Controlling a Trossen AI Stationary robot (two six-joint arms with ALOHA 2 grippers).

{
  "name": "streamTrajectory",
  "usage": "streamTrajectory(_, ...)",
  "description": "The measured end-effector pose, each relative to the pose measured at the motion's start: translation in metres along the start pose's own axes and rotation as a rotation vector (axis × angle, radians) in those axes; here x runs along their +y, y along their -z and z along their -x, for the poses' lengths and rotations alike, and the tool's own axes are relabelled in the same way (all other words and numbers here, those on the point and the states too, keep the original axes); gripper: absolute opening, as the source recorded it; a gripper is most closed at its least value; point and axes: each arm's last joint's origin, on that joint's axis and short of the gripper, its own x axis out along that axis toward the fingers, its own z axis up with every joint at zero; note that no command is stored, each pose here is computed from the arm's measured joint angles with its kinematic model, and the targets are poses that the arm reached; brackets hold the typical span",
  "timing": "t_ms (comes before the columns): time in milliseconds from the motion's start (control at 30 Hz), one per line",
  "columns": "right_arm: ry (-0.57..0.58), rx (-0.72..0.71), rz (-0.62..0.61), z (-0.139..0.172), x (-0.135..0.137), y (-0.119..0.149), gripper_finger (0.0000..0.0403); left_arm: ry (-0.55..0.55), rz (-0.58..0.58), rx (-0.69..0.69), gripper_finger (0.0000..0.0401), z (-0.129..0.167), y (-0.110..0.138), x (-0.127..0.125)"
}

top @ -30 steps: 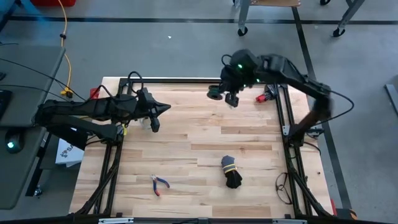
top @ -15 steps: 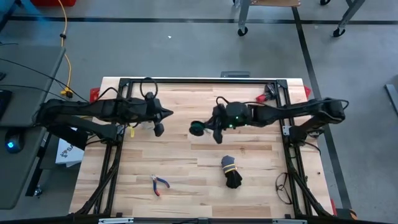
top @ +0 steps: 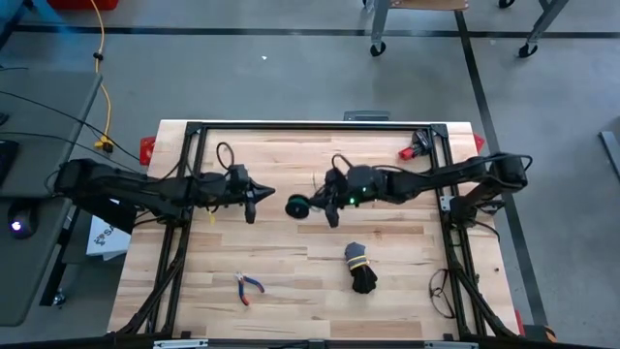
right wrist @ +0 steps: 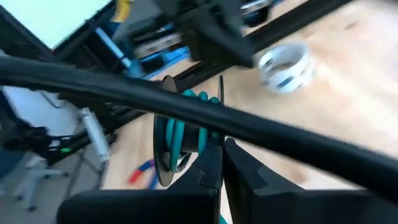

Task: Coil cords
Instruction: Coil the green wire on the spool

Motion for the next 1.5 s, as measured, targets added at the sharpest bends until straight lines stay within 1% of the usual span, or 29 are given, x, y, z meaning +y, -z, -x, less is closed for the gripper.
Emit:
streamTrajectory(100, 0.002, 0.034, -0.048, -0.005, 0.012, 0.014, 0.0, 0.032, 0.055, -0.052, 0.0, 0.001, 0.011, 0.004)
streamTrajectory(167, -0.025, 0.019, -0.1, -0.007, 0.023, 0.019, 0.0, 0.051, 0.066, -0.052, 0.0, 0.001, 0.012, 0.004)
streamTrajectory(267, -0.123, -0.022, -0.215, -0.005, 0.046, 0.021, 0.0, 0.075, 0.063, -0.06, 0.0, 0.002, 0.011, 0.003)
streamTrajectory(367, -0.258, -0.067, -0.307, -0.001, 0.071, 0.023, 0.0, 0.085, 0.066, -0.077, 0.0, 0.003, 0.009, 0.002)
streamTrajectory(433, -0.32, -0.095, -0.366, 0.002, 0.082, 0.021, 0.0, 0.089, 0.062, -0.09, 0.0, 0.004, 0.007, 0.002)
streamTrajectory(500, -0.308, -0.098, -0.403, 0.003, 0.086, 0.024, 0.0, 0.09, 0.052, -0.095, 0.0, 0.005, 0.007, 0.002)
streamTrajectory(533, -0.278, -0.088, -0.411, 0.002, 0.086, 0.028, 0.0, 0.09, 0.047, -0.096, 0.0, 0.005, 0.007, 0.002)
streamTrajectory(600, -0.213, -0.044, -0.42, -0.006, 0.082, 0.039, 0.0, 0.084, 0.029, -0.097, 0.0, 0.005, 0.006, 0.003)
streamTrajectory(700, -0.098, 0.069, -0.442, -0.029, 0.065, 0.067, 0.0, 0.074, -0.001, -0.087, 0.0, 0.005, 0.008, 0.004)
streamTrajectory(800, 0.0, 0.128, -0.45, -0.053, 0.04, 0.092, 0.0, 0.069, -0.004, -0.076, 0.0, 0.005, 0.009, 0.004)
streamTrajectory(933, 0.094, 0.17, -0.505, -0.074, 0.008, 0.112, 0.0, 0.066, -0.006, -0.067, 0.0, 0.005, 0.01, 0.005)
streamTrajectory(1000, 0.14, 0.196, -0.519, -0.078, -0.006, 0.116, 0.0, 0.065, -0.007, -0.062, 0.0, 0.005, 0.01, 0.005)
streamTrajectory(1100, 0.176, 0.199, -0.511, -0.079, -0.019, 0.114, 0.0, 0.06, -0.011, -0.049, 0.0, 0.004, 0.011, 0.005)
streamTrajectory(1200, 0.185, 0.219, -0.487, -0.079, -0.029, 0.11, 0.0, 0.047, -0.021, -0.011, 0.0, 0.004, 0.015, 0.006)
streamTrajectory(1267, 0.192, 0.262, -0.485, -0.078, -0.035, 0.11, 0.0, 0.039, -0.027, 0.012, 0.0, 0.004, 0.017, 0.007)
streamTrajectory(1333, 0.222, 0.305, -0.5, -0.076, -0.039, 0.112, 0.0001, 0.038, -0.028, 0.017, 0.0, 0.004, 0.018, 0.007)
streamTrajectory(1433, 0.224, 0.339, -0.503, -0.075, -0.041, 0.113, 0.0014, 0.038, -0.035, 0.014, 0.0, 0.004, 0.017, 0.007)
streamTrajectory(1500, 0.222, 0.361, -0.497, -0.074, -0.044, 0.114, 0.0033, 0.039, -0.043, 0.011, 0.0, 0.004, 0.017, 0.007)
